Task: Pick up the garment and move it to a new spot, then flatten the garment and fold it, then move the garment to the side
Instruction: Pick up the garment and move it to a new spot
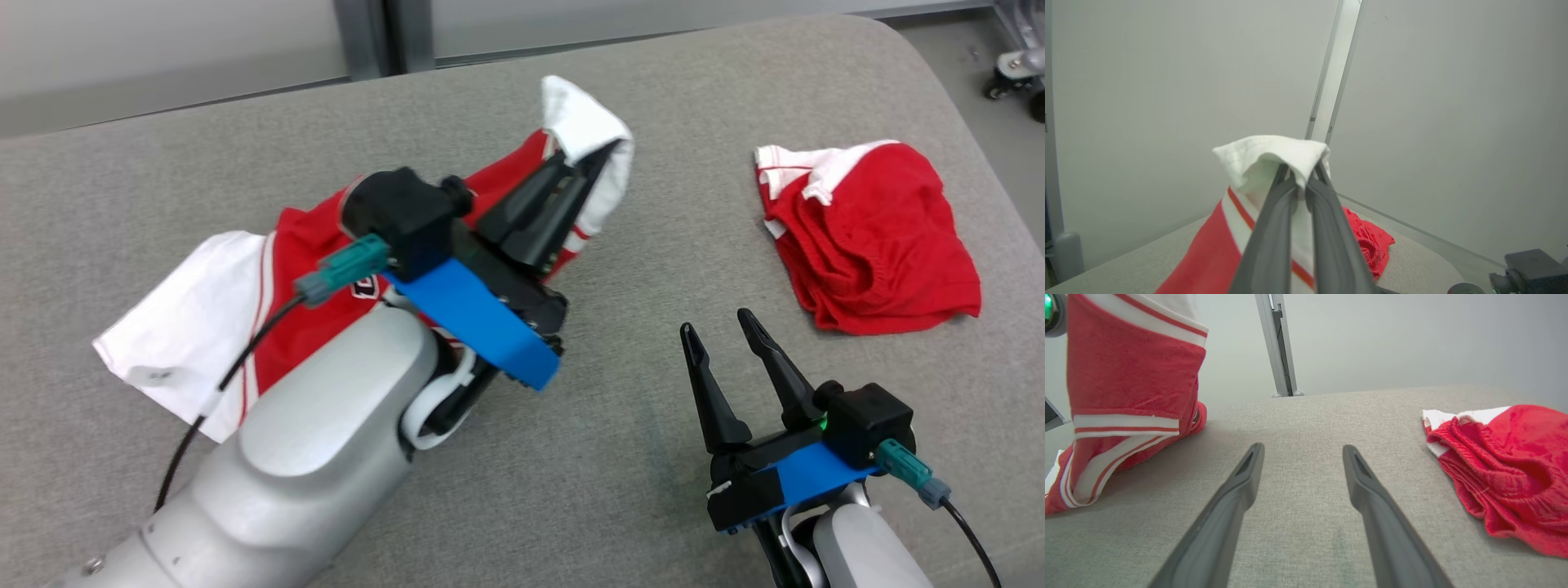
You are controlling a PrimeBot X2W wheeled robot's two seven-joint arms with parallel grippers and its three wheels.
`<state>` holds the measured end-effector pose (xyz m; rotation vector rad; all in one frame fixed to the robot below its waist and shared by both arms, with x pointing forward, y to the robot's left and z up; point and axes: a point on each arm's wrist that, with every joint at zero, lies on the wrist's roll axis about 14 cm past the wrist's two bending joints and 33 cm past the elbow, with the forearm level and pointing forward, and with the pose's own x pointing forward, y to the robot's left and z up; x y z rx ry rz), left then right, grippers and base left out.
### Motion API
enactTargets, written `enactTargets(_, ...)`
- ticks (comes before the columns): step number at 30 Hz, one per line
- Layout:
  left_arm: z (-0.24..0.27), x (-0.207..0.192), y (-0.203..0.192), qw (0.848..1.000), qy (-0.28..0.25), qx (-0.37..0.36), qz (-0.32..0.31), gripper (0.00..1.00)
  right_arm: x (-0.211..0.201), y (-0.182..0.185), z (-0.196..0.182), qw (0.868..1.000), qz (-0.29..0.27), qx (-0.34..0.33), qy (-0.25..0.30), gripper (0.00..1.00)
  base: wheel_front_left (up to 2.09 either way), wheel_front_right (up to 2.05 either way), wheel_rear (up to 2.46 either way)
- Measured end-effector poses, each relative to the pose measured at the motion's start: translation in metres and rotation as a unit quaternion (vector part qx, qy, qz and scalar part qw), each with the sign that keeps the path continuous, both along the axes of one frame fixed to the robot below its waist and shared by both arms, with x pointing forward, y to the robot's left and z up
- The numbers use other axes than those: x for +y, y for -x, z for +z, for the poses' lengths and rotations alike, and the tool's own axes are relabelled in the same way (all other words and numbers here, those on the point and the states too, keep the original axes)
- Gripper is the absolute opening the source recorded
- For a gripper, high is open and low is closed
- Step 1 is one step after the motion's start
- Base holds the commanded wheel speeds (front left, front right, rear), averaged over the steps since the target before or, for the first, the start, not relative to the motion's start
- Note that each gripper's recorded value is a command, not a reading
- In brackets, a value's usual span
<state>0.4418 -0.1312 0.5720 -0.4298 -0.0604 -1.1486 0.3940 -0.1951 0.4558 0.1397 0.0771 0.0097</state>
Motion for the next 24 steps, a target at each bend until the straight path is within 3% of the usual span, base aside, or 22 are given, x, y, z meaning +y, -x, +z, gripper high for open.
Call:
enactTargets(3,-0.003,-0.018,0.002,1.0,-0.004,0.001,-0.014,0.0,-0.006,0.003,0.0,1.0,-0.009,0.001,-0.001,1.0,0.0,0.0,0.0)
enactTargets(5,-0.01,-0.015,-0.017,0.999,-0.025,-0.014,0.014,0.0,-0.007,0.004,-0.002,1.0,-0.011,0.004,-0.002,1.0,0.0,0.0,0.0)
enactTargets(6,-0.012,-0.008,-0.03,0.998,-0.035,-0.02,0.042,0.14,-0.007,0.003,-0.002,1.0,-0.011,0.004,-0.003,1.0,0.0,0.0,0.0)
enactTargets(7,-0.016,-0.001,-0.043,0.996,-0.05,-0.029,0.071,0.77,-0.006,0.003,-0.002,1.0,-0.01,0.004,-0.004,1.0,0.0,0.0,0.0)
enactTargets(8,-0.022,0.004,-0.05,0.993,-0.071,-0.042,0.087,1.0,-0.005,0.001,-0.001,1.0,-0.008,0.003,-0.006,1.0,0.0,0.0,0.0)
enactTargets(17,-0.055,0.073,-0.071,0.976,-0.109,-0.004,0.191,1.0,0.017,-0.013,0.002,1.0,0.024,-0.008,-0.013,1.0,0.0,0.0,0.0)
enactTargets(24,-0.083,0.162,-0.056,0.946,-0.128,0.04,0.297,1.0,0.039,-0.024,0.008,0.998,0.056,-0.02,-0.014,1.0,0.0,0.0,0.0)
